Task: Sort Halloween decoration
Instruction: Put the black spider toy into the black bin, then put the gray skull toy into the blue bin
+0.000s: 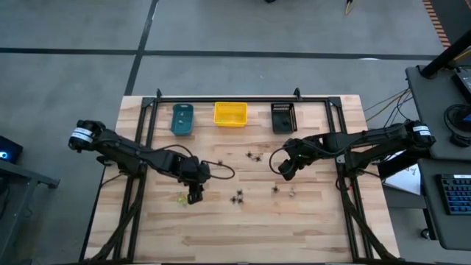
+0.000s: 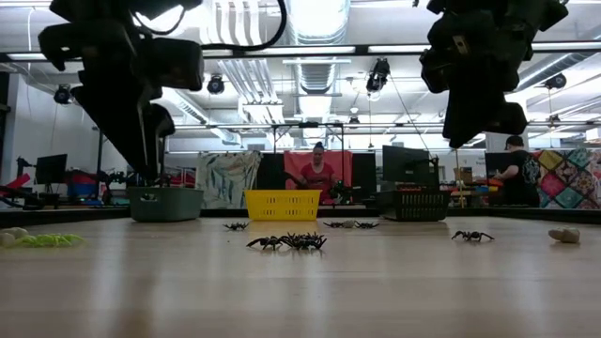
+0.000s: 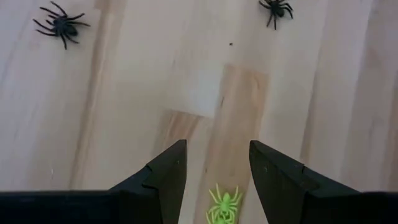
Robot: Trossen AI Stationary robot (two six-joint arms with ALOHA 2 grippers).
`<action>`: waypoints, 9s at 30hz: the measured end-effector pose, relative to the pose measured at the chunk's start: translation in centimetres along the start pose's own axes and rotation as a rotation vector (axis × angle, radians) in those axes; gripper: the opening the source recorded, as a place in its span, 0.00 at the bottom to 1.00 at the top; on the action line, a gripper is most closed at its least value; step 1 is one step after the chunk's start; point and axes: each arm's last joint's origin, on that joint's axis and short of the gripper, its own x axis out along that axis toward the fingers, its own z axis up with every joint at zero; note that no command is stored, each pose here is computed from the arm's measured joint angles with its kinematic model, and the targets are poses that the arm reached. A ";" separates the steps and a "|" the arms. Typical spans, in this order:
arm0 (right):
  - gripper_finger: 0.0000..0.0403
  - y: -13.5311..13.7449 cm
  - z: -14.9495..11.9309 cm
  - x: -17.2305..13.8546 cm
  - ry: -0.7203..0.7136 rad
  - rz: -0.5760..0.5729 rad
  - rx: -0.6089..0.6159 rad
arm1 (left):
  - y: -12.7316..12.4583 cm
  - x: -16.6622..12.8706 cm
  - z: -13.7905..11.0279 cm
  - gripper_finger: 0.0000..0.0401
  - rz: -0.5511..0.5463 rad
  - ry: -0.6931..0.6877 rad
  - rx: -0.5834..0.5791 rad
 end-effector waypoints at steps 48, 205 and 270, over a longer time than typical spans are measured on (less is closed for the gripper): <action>0.21 -1.4 -2.5 -2.1 0.276 -0.057 0.292 | 5.4 2.6 1.3 0.24 0.140 -0.381 0.178; 0.02 -8.5 19.2 -1.0 -0.012 -0.251 0.072 | 7.4 -0.5 2.6 0.36 -0.332 -0.565 -0.469; 0.21 -0.9 10.6 -8.3 -0.008 -0.097 -0.009 | 4.8 -0.5 1.3 0.34 -0.640 -0.227 -0.718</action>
